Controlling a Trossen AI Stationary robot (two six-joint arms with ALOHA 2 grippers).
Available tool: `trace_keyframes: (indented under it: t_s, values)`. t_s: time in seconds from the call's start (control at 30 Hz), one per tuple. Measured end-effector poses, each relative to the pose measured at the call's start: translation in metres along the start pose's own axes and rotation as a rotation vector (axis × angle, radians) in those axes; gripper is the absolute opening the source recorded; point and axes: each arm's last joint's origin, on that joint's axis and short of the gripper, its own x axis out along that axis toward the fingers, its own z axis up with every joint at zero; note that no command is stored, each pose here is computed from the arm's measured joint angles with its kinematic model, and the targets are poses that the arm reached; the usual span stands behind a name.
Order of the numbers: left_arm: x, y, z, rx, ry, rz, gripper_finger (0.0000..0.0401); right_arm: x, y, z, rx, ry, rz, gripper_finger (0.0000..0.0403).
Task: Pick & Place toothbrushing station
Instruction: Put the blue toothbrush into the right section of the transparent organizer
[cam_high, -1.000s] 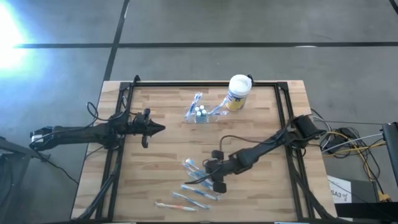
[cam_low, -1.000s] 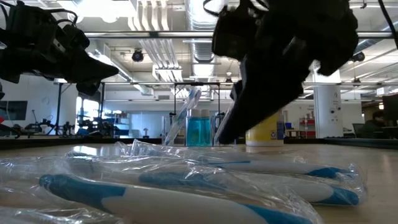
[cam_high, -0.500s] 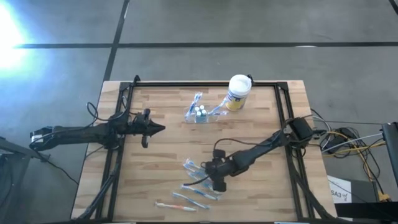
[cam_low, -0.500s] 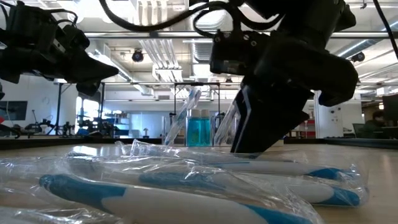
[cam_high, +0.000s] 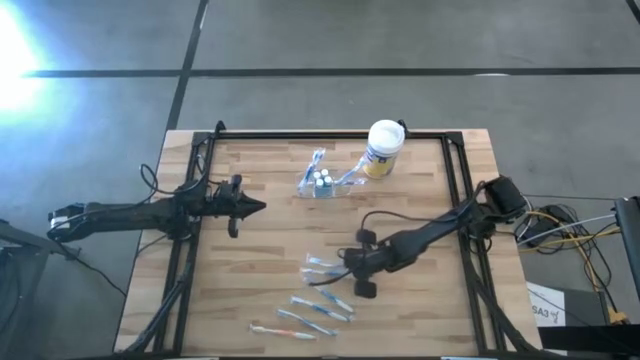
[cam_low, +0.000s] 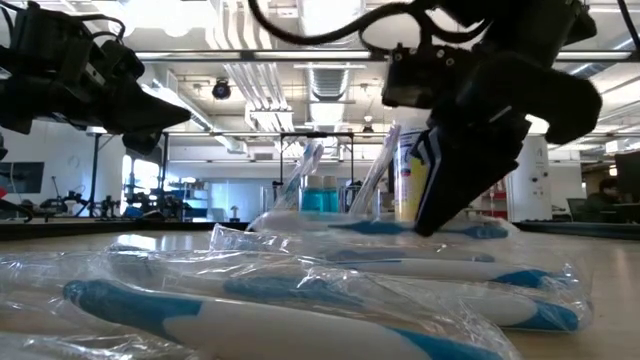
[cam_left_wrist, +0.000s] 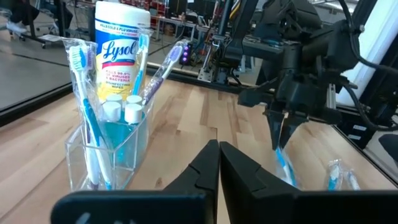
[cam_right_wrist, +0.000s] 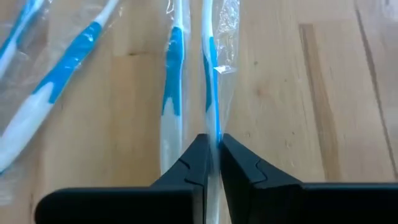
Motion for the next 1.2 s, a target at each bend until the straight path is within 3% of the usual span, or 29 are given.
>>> trace_keyframes:
  t_s: [0.23,0.47,0.6,0.8,0.97,1.2]
  values:
    - [0.000,0.000,0.000,0.001,-0.004,-0.001,0.0009,-0.024,-0.005,0.005,-0.030,-0.135,-0.030,0.0020]
    - [0.000,0.000,0.000,0.000,-0.003,-0.001,0.0018,-0.073,-0.018,0.002,-0.148,-0.513,0.151,0.0019]
    - [0.000,0.000,0.001,-0.003,-0.003,-0.001,0.0020,-0.098,-0.040,-0.015,-0.150,-0.730,0.204,0.0019]
    - [0.000,0.000,0.001,-0.003,-0.005,-0.001,0.0015,-0.110,-0.079,-0.054,-0.073,-0.910,0.165,0.0018]
    - [0.000,0.000,0.001,-0.001,-0.006,0.002,0.0009,-0.118,-0.089,-0.079,-0.072,-1.163,0.192,0.0018]
    - [0.000,0.000,0.001,0.000,-0.007,0.005,0.0013,-0.120,-0.100,-0.103,-0.058,-1.294,0.158,0.0018]
